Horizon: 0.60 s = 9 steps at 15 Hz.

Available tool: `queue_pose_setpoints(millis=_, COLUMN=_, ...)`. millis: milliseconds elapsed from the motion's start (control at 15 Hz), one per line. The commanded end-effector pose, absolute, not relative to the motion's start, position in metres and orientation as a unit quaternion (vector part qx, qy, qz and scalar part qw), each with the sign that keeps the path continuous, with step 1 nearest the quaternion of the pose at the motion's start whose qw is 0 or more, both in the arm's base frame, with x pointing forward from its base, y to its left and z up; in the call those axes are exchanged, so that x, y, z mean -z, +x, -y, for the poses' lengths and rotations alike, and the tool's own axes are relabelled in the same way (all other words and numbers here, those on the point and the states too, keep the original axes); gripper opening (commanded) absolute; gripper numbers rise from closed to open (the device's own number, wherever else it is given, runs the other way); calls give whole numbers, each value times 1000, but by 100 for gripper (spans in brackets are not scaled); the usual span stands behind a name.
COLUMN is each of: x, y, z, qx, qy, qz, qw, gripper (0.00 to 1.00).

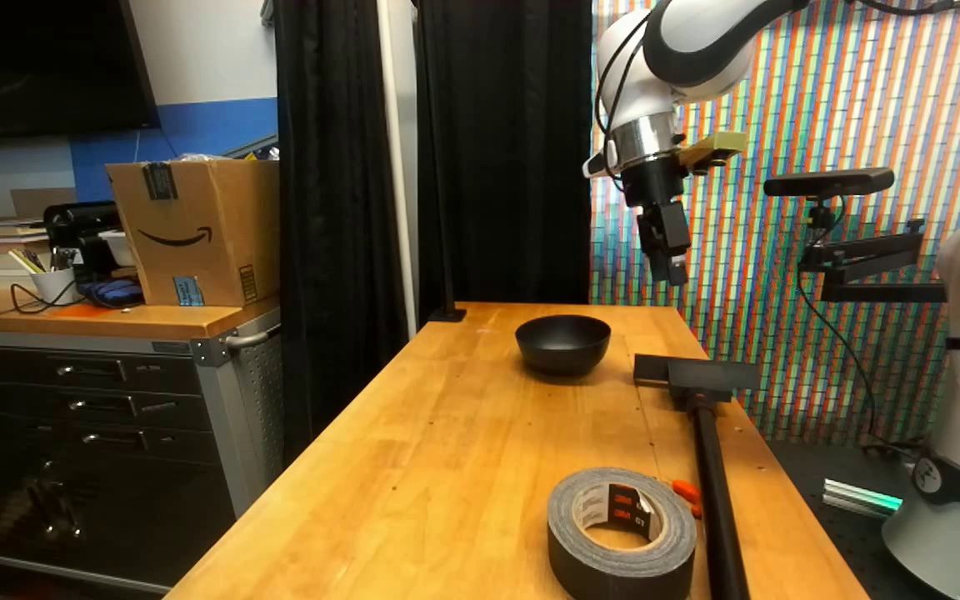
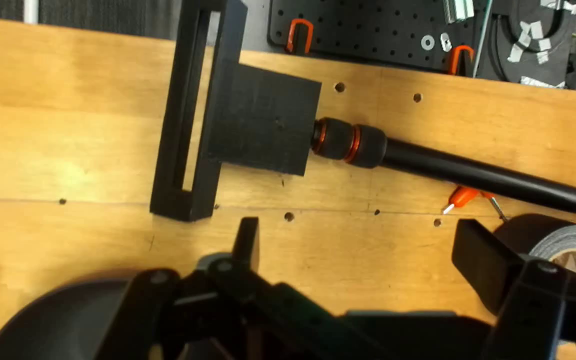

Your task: Move the black bowl to the left

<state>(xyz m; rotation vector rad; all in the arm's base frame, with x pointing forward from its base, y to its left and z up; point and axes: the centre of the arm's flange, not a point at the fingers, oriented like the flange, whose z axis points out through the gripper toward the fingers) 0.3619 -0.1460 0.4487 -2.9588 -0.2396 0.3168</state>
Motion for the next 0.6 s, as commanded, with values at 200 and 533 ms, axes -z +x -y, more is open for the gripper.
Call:
queue_pose_setpoints(millis=200, x=-466, y=431, z=196, qx=-81, qy=-982, qz=144, qw=93, gripper=100)
queue_pose_setpoints(millis=533, x=-450, y=459, z=187, qx=-88, qy=-976, qz=176, qw=91, gripper=100)
